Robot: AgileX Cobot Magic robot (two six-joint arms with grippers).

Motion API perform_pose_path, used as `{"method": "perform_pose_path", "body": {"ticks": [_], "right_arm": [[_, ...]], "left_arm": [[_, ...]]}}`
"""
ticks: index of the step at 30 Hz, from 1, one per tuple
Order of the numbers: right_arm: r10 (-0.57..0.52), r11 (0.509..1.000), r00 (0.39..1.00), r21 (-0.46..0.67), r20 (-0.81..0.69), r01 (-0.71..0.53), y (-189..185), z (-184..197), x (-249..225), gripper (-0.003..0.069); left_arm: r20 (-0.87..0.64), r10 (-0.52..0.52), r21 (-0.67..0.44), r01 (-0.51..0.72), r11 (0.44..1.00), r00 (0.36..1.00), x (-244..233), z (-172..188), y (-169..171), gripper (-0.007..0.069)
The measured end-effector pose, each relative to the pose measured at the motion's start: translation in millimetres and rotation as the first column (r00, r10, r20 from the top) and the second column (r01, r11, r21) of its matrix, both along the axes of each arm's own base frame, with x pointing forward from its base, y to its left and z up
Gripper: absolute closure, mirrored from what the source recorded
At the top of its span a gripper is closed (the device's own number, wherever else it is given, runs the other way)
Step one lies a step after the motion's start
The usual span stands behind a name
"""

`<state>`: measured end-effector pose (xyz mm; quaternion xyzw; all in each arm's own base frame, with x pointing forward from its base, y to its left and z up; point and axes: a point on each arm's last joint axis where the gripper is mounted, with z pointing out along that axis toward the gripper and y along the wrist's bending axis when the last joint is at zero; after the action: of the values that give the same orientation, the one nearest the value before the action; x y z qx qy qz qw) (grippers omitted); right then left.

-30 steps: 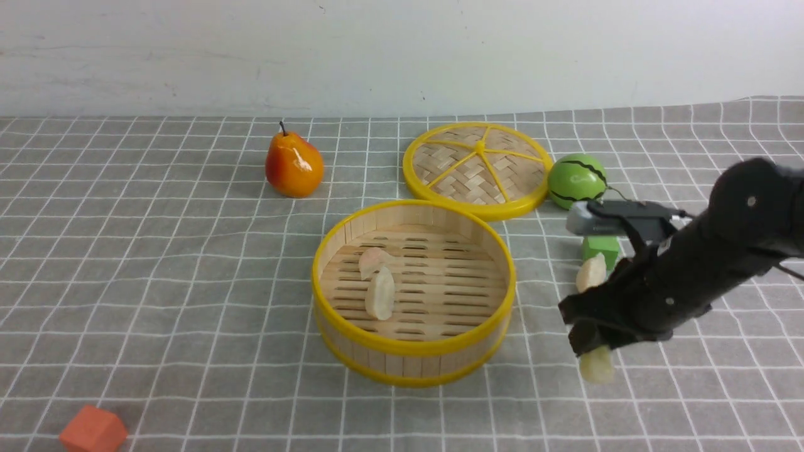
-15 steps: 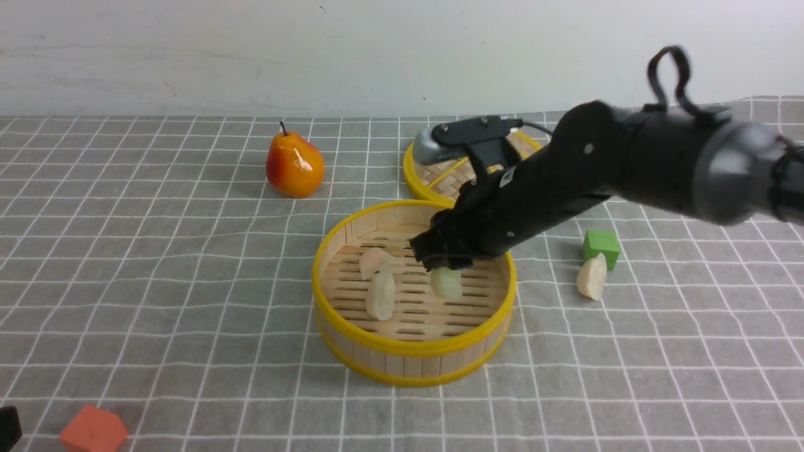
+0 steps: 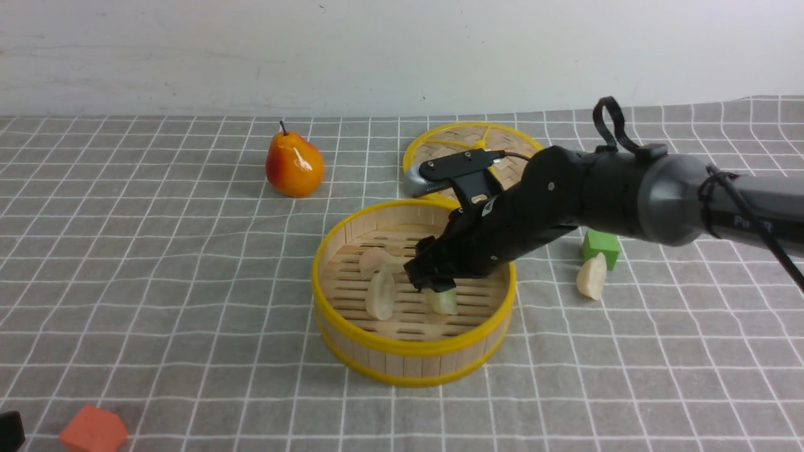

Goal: Put the dumplings into the steamer on the table with the grey tablecloth.
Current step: 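Place the dumpling in the bamboo steamer basket with the right gripper, then reach for and grasp a dumpling lying on the table beside the steamer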

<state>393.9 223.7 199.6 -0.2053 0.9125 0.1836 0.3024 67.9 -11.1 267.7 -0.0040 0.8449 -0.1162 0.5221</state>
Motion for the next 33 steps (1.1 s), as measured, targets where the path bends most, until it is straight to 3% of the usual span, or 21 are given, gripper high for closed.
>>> {"method": "perform_pose_path", "body": {"ticks": [3,9,12,16,26,29,31,33], "right_arm": [[-0.042,0.998,0.999,0.038,0.002,0.042,-14.6,31.7,-4.1,0.0146],[-0.156,0.987,0.987,0.038,-0.039,0.158,-73.6,76.8,-7.2,0.0183],[-0.209,0.977,0.965,-0.077,-0.157,0.199,-111.6,55.3,-7.9,0.0230],[-0.251,0.963,0.943,-0.155,-0.218,0.220,-130.2,20.1,-2.1,0.0248],[-0.339,0.935,0.931,-0.159,-0.136,0.317,-139.0,-26.3,26.5,0.0253],[-0.356,0.928,0.924,-0.169,-0.138,0.332,-139.6,-40.2,30.5,0.0301],[-0.363,0.926,0.921,-0.168,-0.144,0.339,-139.6,-41.4,31.1,0.0388],[-0.364,0.925,0.920,-0.168,-0.146,0.340,-139.6,-41.2,31.0,0.0426]], "left_arm": [[0.000,0.000,0.000,0.000,1.000,1.000,0.0,0.0,0.0,0.0417],[0.002,-0.001,0.000,0.001,1.000,1.000,0.1,0.2,0.0,0.0414],[0.033,-0.013,0.005,0.013,1.000,0.999,1.5,0.1,-1.1,0.0412],[0.034,-0.018,0.012,0.017,1.000,0.999,2.3,-3.6,-1.7,0.0409],[0.045,-0.024,0.011,0.023,1.000,0.999,2.8,-3.4,-2.3,0.0407],[0.045,-0.024,0.011,0.023,1.000,0.999,2.8,-3.7,-2.3,0.0404],[0.044,-0.024,0.012,0.023,1.000,0.999,2.8,-4.1,-2.3,0.0404],[0.044,-0.024,0.012,0.023,1.000,0.999,2.8,-4.1,-2.3,0.0404]]}}
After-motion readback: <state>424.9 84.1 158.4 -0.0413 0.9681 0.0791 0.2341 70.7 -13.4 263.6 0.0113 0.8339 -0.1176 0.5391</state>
